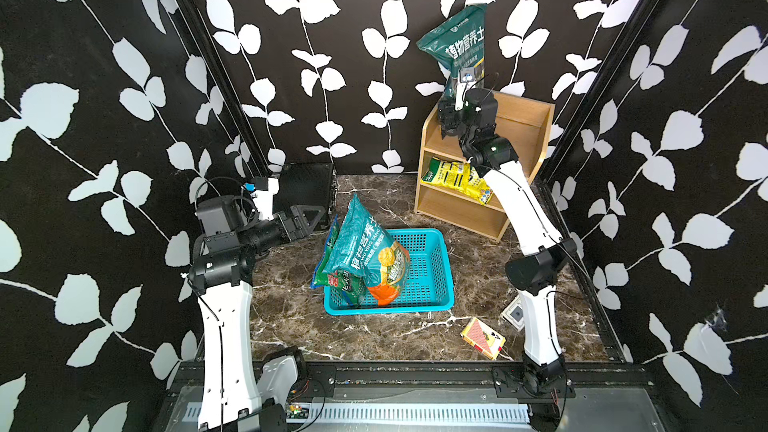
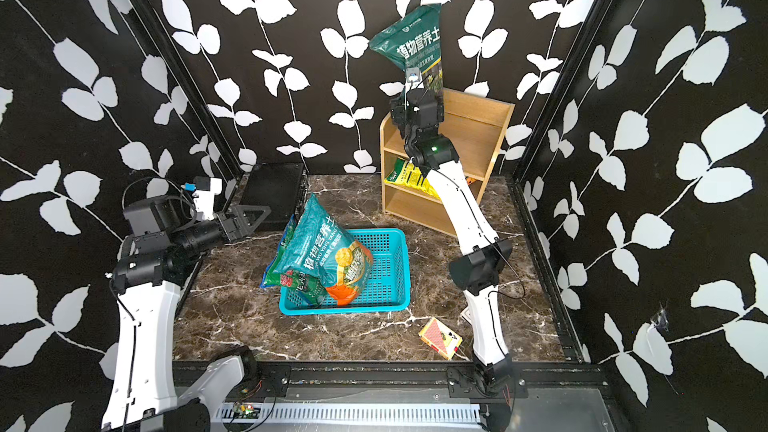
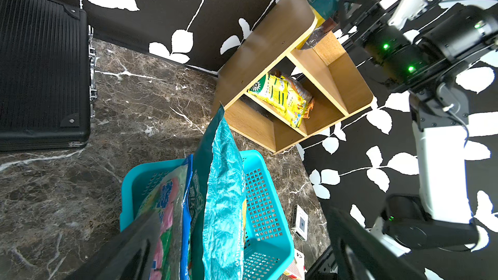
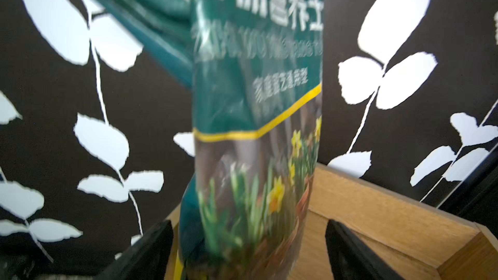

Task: Take down the fertilizer bag from the shelf
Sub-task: Pick up the fertilizer bag from the shelf.

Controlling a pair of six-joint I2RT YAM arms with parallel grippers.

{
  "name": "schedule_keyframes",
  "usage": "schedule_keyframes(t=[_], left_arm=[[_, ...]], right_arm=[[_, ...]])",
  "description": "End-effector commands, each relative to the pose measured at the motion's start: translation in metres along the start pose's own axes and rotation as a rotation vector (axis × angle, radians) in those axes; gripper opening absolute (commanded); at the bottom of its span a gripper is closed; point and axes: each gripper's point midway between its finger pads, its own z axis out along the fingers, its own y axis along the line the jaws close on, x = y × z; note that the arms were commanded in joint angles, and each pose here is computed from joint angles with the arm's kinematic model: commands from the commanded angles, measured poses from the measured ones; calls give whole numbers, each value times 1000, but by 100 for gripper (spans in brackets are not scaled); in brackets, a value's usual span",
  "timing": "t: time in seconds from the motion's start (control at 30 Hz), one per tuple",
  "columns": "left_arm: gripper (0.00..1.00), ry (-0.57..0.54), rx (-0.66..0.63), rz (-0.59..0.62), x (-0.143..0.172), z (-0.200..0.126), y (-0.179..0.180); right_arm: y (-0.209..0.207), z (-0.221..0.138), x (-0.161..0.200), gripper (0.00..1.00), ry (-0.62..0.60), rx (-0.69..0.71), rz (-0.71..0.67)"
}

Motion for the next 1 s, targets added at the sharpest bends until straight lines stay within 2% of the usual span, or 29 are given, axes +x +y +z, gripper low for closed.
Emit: schedule_keyframes(t=[0.0,0.27,0.33,0.43,0.53,0.6,0.67,0.77,0.83,0.87,0.97], left_arm=[[99,-2,22,5,0,1,-1],[99,-2,25,5,0,2,-1],[99,-4,25,3,0,1,-1],[99,-3,25,0,0,2,0],[99,-2,29,0,0,2,0],[99,-3,29,1,0,2,0],[99,-2,30,0,0,2,-1],[99,-2,32,0,0,2,-1],[99,-2,31,-3,0,3,0],[99,-2,32,-3,0,3,0],[99,-2,34,-3,0,3,0]], right_arm=[[4,-25,-39,100,-151,-19,86],[-8,4,-35,100,-105,137,12],[-9,12,-29,96,-114,179,-11],[-26,21,-21,72,-129,266,-10],[-38,32,-11,50,-105,250,20],[-38,35,-8,31,-100,226,2],[-33,32,-11,16,-107,215,-25],[-29,13,-25,6,-148,297,-90],[-18,-4,-36,5,-199,325,-143],[-12,-11,-41,1,-215,321,-163],[9,-29,-47,0,-222,307,-220]])
